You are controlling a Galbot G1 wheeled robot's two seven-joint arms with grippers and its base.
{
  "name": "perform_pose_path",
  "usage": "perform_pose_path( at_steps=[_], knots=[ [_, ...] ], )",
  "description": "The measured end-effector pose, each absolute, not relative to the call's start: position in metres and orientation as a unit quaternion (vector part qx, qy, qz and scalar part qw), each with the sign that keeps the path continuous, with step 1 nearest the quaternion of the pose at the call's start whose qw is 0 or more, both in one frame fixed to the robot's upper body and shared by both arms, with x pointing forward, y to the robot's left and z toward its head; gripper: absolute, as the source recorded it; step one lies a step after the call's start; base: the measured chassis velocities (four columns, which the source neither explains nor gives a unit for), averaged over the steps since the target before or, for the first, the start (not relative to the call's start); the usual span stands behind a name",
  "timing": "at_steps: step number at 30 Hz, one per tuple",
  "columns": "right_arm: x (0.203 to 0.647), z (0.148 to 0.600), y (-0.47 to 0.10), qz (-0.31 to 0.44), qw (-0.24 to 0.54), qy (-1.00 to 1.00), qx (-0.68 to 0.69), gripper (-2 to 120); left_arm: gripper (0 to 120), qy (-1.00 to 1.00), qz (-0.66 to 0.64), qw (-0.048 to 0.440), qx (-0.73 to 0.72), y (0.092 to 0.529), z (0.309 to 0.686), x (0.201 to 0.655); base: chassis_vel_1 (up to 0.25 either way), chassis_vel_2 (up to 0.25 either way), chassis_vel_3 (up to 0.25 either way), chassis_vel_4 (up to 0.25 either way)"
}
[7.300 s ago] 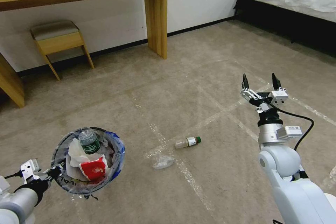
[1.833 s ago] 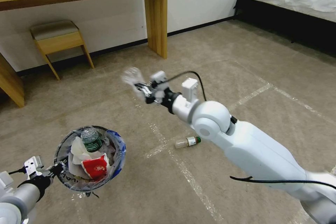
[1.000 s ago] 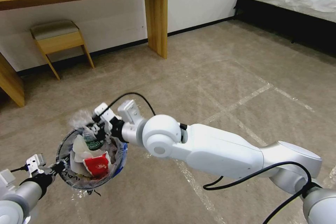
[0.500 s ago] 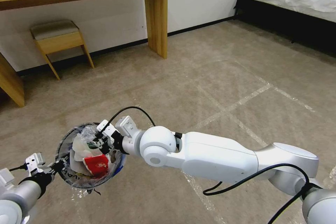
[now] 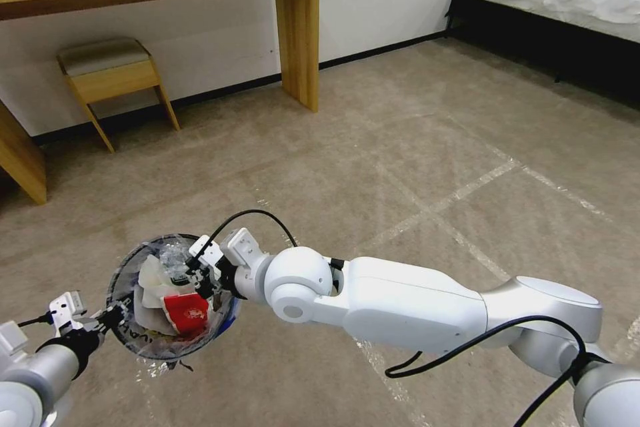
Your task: Pick up the trash bin and place the garbage on the floor into it.
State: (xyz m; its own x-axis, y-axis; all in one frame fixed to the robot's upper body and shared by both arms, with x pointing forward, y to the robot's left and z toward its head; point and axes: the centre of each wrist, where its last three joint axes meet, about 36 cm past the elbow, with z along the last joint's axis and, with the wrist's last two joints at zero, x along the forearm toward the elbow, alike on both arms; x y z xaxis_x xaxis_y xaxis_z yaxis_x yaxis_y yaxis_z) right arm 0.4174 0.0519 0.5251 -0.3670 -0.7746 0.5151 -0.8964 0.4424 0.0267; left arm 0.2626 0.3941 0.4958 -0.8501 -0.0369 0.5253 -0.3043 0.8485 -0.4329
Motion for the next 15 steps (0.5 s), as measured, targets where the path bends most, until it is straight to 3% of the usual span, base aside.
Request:
perform_pose_path(
  at_steps=[15],
  knots=[
    [0.424, 0.512, 0.057, 0.147, 0.250, -0.819, 0.496, 0, 0, -0.924, 0.264, 0.261, 0.091, 0.393, 0.491, 0.263, 0.000, 0.000, 0.000, 0.000]
  ],
)
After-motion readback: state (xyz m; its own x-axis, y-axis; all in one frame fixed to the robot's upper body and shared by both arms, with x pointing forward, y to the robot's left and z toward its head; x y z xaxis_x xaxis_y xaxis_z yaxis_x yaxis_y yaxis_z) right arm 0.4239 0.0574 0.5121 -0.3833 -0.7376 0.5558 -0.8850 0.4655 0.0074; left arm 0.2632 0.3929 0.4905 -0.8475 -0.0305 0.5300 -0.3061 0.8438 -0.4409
